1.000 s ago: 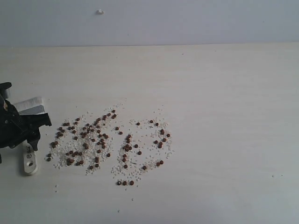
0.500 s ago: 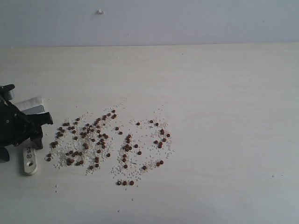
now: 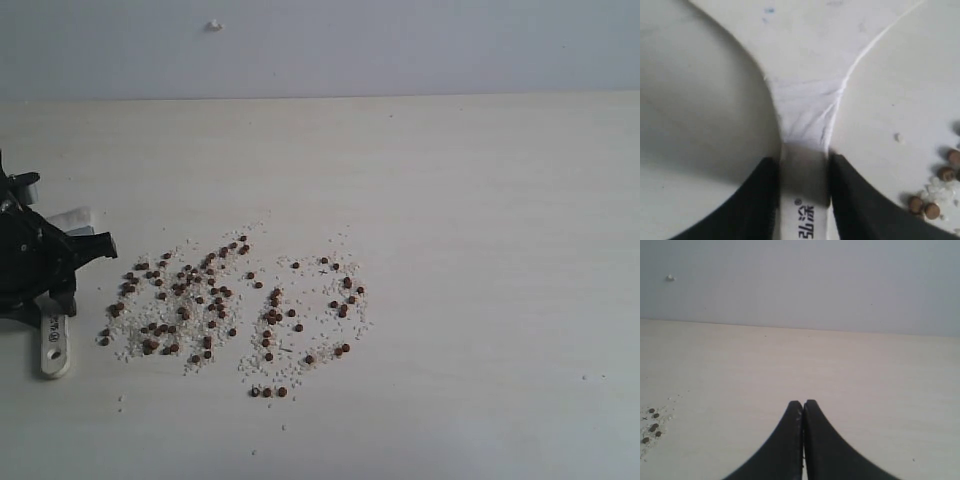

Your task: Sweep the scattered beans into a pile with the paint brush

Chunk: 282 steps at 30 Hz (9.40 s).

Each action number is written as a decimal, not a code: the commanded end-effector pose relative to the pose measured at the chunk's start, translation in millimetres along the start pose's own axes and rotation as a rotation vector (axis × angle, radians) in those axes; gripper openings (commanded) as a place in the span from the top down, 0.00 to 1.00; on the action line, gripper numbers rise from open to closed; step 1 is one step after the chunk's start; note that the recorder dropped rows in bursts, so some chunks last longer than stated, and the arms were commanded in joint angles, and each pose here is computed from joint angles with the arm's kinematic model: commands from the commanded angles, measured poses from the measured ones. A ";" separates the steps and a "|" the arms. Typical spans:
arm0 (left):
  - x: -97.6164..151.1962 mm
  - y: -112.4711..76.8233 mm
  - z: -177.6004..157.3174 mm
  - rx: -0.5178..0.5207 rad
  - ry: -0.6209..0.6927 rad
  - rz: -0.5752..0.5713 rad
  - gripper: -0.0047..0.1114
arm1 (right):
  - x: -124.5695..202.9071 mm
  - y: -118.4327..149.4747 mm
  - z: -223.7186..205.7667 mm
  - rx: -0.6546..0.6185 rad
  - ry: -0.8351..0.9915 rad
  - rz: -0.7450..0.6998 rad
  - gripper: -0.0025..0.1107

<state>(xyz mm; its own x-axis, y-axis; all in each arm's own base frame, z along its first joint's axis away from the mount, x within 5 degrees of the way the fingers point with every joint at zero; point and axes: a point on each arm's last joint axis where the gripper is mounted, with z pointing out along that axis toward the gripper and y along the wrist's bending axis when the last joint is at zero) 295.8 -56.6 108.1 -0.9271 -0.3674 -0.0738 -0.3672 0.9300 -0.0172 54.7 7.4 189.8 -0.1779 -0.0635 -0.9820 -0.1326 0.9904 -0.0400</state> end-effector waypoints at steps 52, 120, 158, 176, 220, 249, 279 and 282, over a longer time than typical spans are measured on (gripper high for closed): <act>-44.9 -15.1 -102.1 0.057 -0.410 0.472 0.96 | -13.0 -5.5 -1.3 0.099 -0.142 -0.458 0.98; -35.9 -41.6 -121.3 0.320 -0.324 0.675 0.96 | 6.5 292.2 368.4 -1.197 -0.209 -0.477 0.49; -34.5 -42.7 -121.5 0.340 -0.311 0.663 0.96 | -0.2 321.0 365.3 -1.149 -0.196 -0.595 0.60; -37.4 -43.7 -122.6 0.342 -0.347 0.655 0.96 | -0.1 321.1 365.2 -1.144 -0.267 -0.703 0.98; -51.7 25.5 -196.0 0.288 -0.989 0.349 0.96 | -158.3 257.5 355.1 -0.867 -0.254 -0.389 0.98; 161.6 109.0 -148.5 0.597 -1.754 0.274 0.96 | -209.5 151.2 285.3 -0.718 0.109 -0.043 0.98; 204.0 122.8 -110.8 0.615 -1.340 0.426 0.96 | -175.1 99.8 208.5 -0.455 0.046 -0.423 0.98; 204.2 122.6 -110.6 0.629 -1.330 0.413 0.96 | -170.6 94.4 205.5 -0.408 0.065 -0.383 0.98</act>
<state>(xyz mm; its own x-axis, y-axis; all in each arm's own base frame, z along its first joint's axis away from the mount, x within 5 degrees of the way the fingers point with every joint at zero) 53.8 -18.7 199.0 -0.0988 -0.0934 -0.9907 0.2962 0.9477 -0.1189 274.9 145.4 316.0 -0.0661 -0.4489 -0.8911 -0.6178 0.7197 -0.3167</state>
